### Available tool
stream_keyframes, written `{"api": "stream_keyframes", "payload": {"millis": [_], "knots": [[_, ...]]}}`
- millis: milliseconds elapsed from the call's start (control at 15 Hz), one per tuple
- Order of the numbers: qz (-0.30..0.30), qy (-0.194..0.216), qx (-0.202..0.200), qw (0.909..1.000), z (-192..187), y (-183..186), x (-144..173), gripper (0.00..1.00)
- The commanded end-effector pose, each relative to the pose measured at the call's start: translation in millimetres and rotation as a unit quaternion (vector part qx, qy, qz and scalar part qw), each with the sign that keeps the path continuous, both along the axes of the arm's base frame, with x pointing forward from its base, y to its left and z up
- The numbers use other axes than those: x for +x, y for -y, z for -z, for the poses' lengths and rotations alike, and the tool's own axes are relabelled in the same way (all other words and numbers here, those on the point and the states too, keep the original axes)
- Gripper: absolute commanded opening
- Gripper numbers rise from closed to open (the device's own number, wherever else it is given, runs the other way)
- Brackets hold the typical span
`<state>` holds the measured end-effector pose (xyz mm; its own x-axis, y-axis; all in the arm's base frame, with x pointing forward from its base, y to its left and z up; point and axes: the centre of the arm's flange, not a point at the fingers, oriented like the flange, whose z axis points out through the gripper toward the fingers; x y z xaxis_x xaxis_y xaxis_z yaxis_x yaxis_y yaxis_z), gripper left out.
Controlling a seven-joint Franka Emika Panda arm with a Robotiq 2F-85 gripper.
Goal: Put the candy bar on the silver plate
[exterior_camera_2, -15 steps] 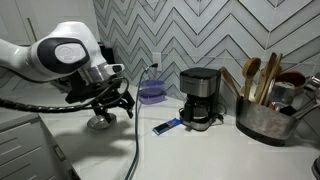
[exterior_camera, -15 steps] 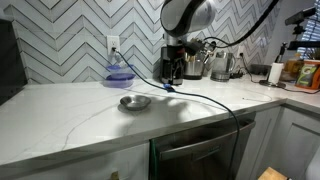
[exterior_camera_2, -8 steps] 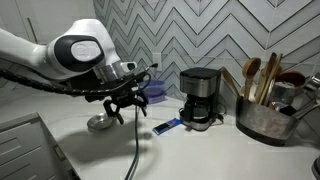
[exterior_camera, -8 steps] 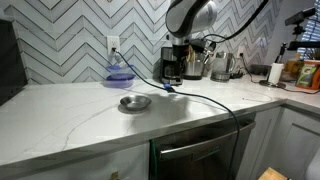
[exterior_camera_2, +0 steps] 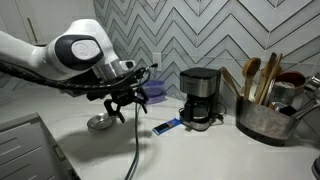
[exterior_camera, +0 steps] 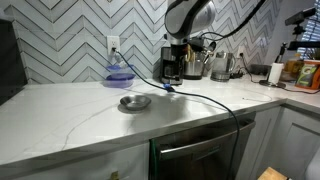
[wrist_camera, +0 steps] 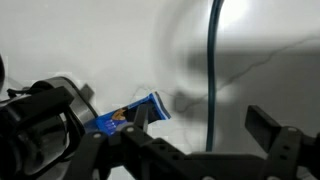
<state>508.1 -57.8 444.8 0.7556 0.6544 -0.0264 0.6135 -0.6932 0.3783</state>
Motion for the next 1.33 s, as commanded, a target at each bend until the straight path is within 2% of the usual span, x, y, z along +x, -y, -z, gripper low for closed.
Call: {"api": "stream_keyframes", "payload": {"millis": [0,133,267,667,800,933,1000,1267], "knots": [[-0.038,0.024,-0.064,0.9969,23,1,6,1.00],[-0.061,0.046,-0.092,0.9928,35,3,10,1.00],[-0.081,0.064,-0.102,0.9894,45,2,13,1.00],[-0.112,0.089,-0.107,0.9839,74,7,18,0.99],[-0.112,0.089,-0.104,0.9843,81,11,18,0.74],[-0.113,0.088,-0.103,0.9843,89,11,17,0.62],[-0.114,0.086,-0.102,0.9844,94,10,18,0.52],[-0.113,0.090,-0.101,0.9845,109,3,21,0.23]]}}
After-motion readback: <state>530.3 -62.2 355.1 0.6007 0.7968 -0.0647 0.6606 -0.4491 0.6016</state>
